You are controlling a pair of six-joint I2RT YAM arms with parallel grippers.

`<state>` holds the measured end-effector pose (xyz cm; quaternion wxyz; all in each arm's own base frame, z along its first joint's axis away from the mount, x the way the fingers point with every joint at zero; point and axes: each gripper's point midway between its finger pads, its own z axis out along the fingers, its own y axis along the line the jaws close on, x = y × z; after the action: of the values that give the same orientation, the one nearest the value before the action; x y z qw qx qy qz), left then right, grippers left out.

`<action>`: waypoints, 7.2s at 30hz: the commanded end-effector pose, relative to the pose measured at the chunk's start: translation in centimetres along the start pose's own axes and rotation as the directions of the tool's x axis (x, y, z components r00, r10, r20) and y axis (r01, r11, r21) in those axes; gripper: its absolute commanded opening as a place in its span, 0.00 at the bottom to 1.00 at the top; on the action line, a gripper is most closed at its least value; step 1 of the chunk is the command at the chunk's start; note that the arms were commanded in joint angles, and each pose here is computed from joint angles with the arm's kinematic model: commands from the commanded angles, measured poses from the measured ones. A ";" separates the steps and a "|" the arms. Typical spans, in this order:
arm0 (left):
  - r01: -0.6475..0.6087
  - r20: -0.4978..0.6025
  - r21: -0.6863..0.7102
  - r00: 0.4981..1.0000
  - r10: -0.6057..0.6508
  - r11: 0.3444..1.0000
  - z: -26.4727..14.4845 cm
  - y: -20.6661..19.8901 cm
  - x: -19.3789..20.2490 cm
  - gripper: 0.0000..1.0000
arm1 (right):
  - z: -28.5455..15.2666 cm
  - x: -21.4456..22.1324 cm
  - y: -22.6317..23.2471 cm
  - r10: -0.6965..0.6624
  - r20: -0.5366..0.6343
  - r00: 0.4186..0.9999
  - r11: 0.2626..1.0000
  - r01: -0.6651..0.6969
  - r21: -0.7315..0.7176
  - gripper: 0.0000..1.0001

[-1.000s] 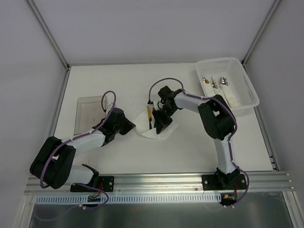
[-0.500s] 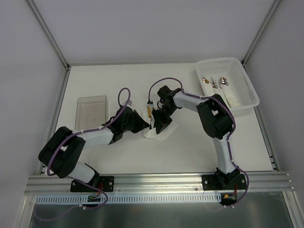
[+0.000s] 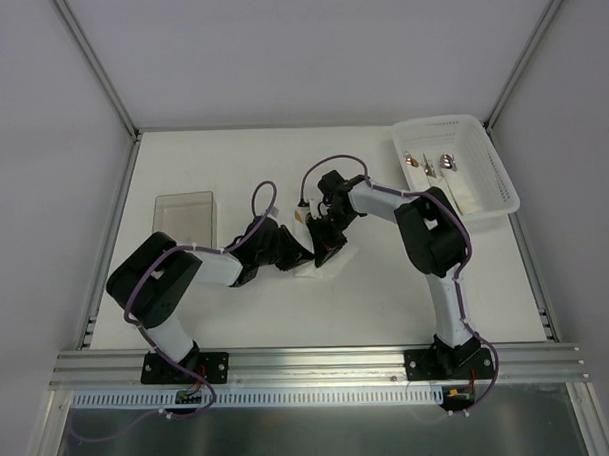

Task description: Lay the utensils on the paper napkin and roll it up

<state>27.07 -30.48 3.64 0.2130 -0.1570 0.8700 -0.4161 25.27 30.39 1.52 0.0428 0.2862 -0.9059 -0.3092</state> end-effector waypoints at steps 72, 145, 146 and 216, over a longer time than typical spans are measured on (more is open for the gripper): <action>-0.059 -0.144 -0.103 0.989 0.044 0.993 4.3 2.0 4.0 0.00 | -5.2 -0.6 -2.4 0.071 0.133 0.989 0.997 -0.071 -0.008 0.13; -0.321 -0.136 -0.084 0.942 0.308 0.943 1.0 -3.5 2.4 0.18 | -1.5 -2.0 -5.1 0.139 0.097 0.986 0.981 -0.151 0.126 0.09; -0.322 -0.137 -0.083 0.941 0.309 0.943 1.1 -3.6 2.4 0.18 | -1.4 -1.9 -5.0 0.138 0.093 0.986 0.981 -0.149 0.126 0.09; -0.315 -0.108 -0.147 0.947 0.301 0.938 -1.3 -2.0 1.8 0.19 | -0.9 -0.2 -2.7 0.050 -0.011 0.999 0.995 -0.049 0.089 0.17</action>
<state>24.71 -31.28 5.33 0.2212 -0.0379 0.9228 -0.3131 27.79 28.91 1.80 0.0226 0.2544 -0.9234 -0.2864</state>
